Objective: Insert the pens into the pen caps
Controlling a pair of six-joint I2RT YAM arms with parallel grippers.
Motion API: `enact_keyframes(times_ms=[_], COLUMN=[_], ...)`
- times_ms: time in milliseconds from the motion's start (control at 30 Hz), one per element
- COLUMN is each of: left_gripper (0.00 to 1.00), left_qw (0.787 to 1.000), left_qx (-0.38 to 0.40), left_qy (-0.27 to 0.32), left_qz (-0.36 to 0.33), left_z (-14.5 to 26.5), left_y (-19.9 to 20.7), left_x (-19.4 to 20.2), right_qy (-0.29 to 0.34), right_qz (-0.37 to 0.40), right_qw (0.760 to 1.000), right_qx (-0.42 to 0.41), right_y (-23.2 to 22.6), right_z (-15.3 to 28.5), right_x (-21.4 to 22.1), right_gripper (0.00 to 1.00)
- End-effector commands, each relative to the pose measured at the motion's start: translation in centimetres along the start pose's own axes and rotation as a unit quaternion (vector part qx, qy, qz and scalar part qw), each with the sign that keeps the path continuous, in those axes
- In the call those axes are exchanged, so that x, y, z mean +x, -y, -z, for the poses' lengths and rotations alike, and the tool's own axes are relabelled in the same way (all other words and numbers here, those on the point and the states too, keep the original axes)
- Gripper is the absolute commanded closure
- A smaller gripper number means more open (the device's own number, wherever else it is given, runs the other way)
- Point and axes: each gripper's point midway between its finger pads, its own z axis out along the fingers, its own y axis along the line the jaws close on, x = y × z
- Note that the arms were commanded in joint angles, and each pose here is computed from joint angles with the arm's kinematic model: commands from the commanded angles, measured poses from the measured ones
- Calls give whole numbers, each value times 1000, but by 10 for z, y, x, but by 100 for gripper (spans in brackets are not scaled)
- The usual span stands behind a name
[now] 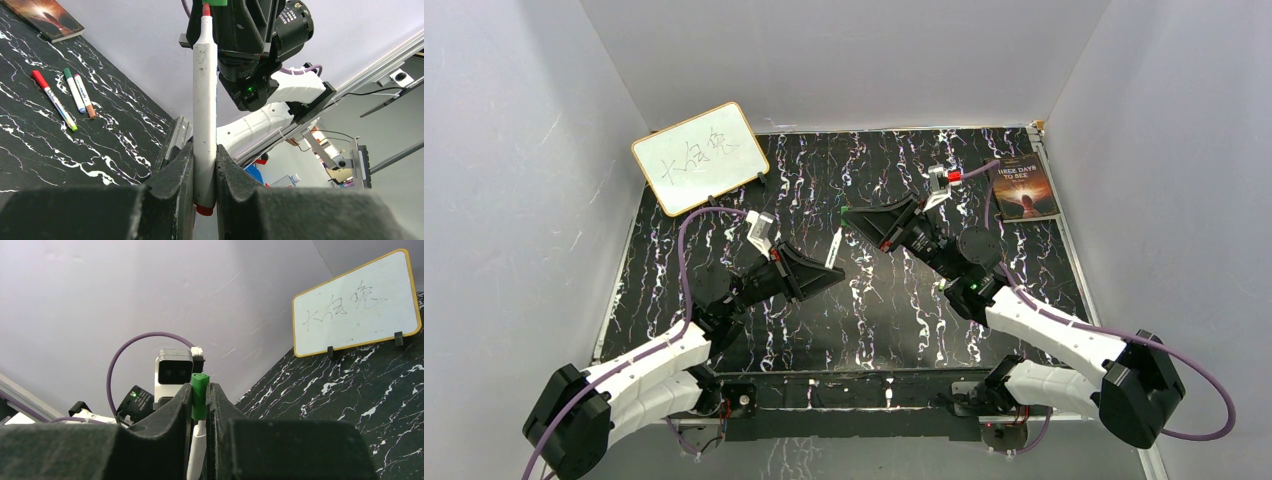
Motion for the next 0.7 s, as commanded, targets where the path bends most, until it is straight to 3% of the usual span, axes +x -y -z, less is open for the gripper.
enact_keyframes(times_ms=[0, 667], left_gripper=[100, 100], left_qw=[998, 998], left_qx=[43, 37], left_qy=[9, 17], left_qz=[-38, -42], left_z=[-3, -3], left_y=[28, 25], left_x=[-13, -15], right_qy=[36, 32], right_qz=[23, 15], right_qw=[999, 999], right_qx=[-30, -28], right_y=[-20, -21], right_z=[-9, -2], right_x=[-25, -23], right_gripper=[100, 100])
